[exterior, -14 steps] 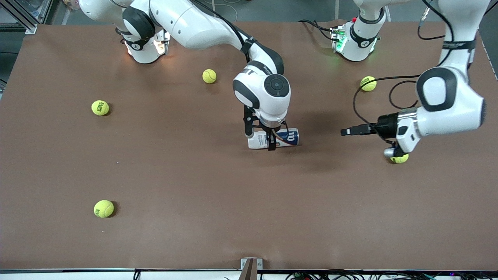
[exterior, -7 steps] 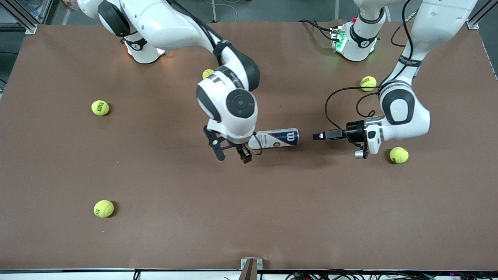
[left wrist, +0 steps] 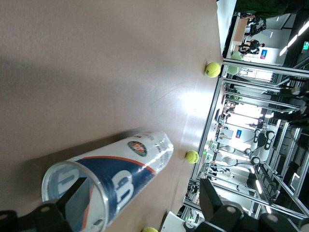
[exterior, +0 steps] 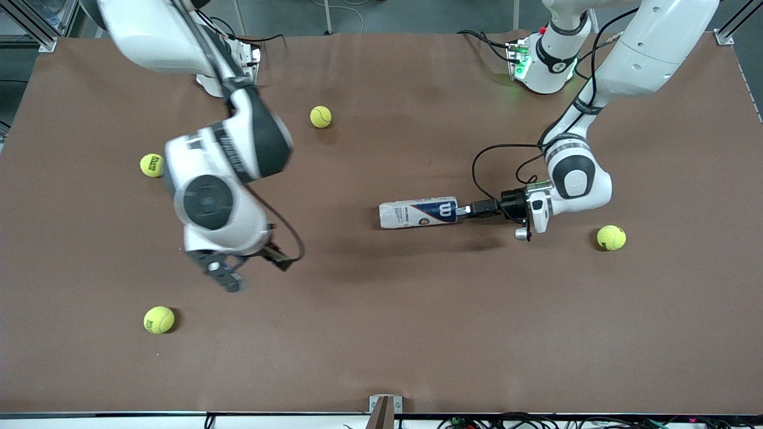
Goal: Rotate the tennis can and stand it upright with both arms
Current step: 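Release the can from the right gripper and withdraw it while left holds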
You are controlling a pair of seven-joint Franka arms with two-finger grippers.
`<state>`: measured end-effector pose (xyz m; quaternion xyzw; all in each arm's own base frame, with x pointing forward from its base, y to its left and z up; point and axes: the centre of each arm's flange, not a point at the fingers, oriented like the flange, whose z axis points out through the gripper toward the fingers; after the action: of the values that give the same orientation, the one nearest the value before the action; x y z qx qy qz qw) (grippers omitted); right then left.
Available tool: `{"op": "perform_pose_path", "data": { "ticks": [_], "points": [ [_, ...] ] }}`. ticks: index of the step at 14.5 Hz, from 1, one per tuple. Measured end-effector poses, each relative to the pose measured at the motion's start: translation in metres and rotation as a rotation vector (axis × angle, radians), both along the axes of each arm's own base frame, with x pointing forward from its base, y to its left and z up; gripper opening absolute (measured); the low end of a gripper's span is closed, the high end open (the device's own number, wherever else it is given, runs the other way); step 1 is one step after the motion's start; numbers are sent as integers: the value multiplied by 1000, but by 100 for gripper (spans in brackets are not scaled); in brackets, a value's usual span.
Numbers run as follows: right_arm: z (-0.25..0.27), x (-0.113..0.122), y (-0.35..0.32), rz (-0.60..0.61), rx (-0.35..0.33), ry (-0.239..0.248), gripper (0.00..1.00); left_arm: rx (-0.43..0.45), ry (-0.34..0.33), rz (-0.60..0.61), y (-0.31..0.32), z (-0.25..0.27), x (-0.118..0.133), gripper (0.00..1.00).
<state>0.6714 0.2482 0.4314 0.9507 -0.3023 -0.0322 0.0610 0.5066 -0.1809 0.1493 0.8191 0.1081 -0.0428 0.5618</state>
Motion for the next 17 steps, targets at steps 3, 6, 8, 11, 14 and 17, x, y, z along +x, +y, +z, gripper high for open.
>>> {"op": "perform_pose_path", "data": {
  "ticks": [3,6,8,11,14,17],
  "points": [
    [19,7,-91,151,29,29,100,9,4,-14,-10,-8,-6,100],
    [37,8,-179,307,61,48,100,8,12,2,-22,-8,-10,96],
    [47,5,-239,399,83,55,100,4,17,3,-33,-8,-13,72],
    [51,1,-311,510,108,60,100,6,17,4,-34,-8,-14,42],
    [57,-4,-344,560,116,56,100,3,8,12,-32,-5,-8,12],
    [67,-8,-351,562,117,54,100,-14,-18,19,-34,7,3,4]
  ]
}}
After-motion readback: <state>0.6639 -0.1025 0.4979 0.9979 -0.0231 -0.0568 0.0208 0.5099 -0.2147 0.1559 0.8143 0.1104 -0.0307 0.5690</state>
